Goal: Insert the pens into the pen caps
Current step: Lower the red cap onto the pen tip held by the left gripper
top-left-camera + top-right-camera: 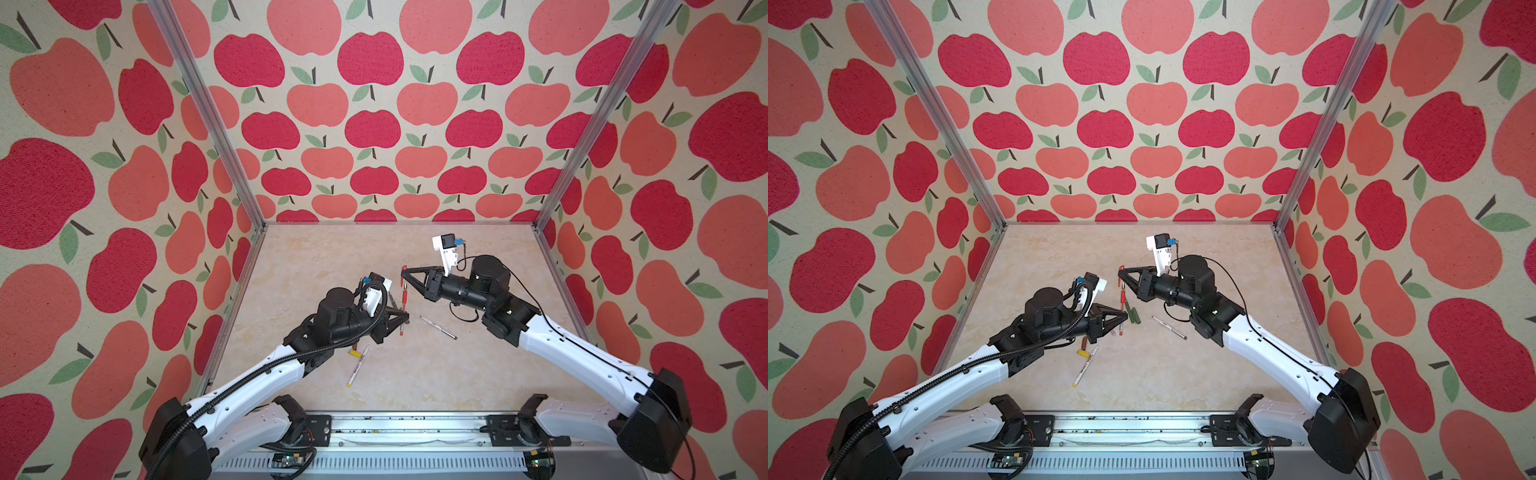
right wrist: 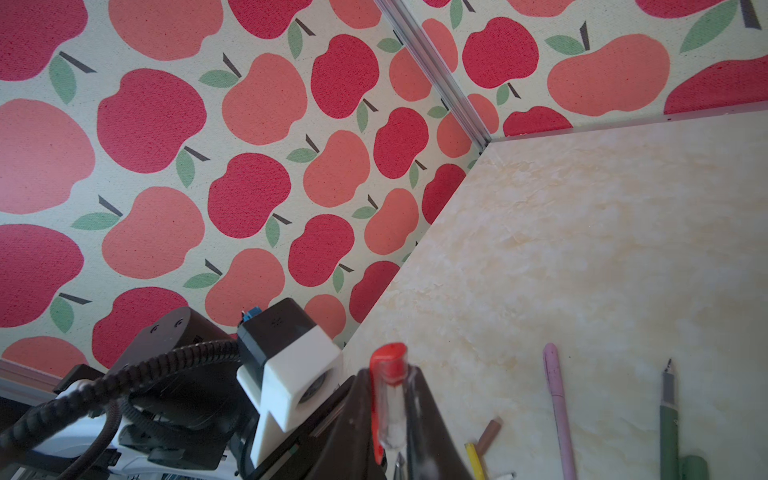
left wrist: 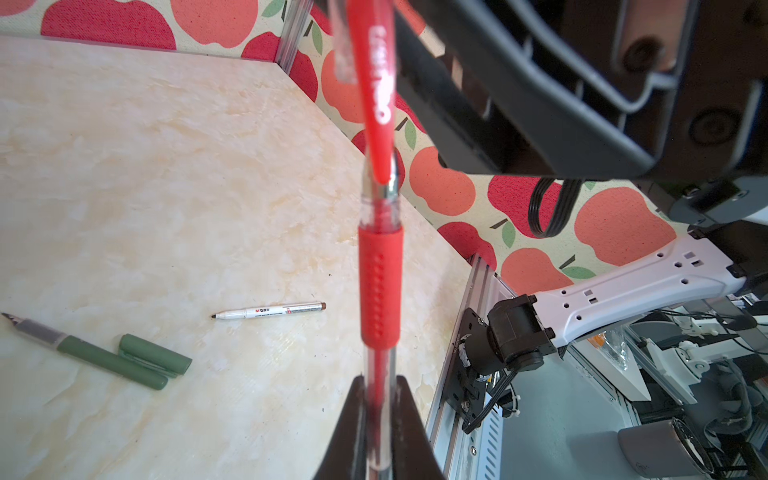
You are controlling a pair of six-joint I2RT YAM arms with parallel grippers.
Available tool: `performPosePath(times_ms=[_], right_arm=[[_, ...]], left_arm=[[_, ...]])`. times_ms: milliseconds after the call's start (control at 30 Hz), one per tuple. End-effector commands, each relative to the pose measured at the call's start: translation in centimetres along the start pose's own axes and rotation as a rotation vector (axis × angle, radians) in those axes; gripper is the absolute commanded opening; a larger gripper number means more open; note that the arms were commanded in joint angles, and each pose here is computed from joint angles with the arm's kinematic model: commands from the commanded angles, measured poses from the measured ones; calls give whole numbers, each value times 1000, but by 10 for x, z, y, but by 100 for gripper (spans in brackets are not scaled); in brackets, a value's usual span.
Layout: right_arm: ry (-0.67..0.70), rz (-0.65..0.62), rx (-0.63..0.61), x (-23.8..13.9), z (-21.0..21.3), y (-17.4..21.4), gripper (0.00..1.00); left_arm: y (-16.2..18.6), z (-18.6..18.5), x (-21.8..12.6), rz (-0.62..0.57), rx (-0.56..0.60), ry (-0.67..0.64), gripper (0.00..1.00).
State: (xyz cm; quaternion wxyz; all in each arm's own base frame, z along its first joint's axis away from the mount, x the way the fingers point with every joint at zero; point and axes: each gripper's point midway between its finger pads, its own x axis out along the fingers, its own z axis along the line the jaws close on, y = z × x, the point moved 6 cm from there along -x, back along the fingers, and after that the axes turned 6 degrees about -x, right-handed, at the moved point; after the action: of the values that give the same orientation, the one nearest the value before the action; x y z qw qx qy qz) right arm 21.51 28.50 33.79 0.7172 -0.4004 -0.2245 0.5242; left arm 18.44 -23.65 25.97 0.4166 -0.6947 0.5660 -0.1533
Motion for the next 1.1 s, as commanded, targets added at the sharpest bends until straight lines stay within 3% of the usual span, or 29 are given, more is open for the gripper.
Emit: performPosePath(times_ms=[0, 1067], right_arm=[[-12, -39, -70, -9, 16, -17, 17], [10, -12, -49, -10, 8, 0, 16]], left_arm=[[-14, -10, -1, -46, 18, 28, 5], [-15, -11, -4, -58, 24, 23, 5]])
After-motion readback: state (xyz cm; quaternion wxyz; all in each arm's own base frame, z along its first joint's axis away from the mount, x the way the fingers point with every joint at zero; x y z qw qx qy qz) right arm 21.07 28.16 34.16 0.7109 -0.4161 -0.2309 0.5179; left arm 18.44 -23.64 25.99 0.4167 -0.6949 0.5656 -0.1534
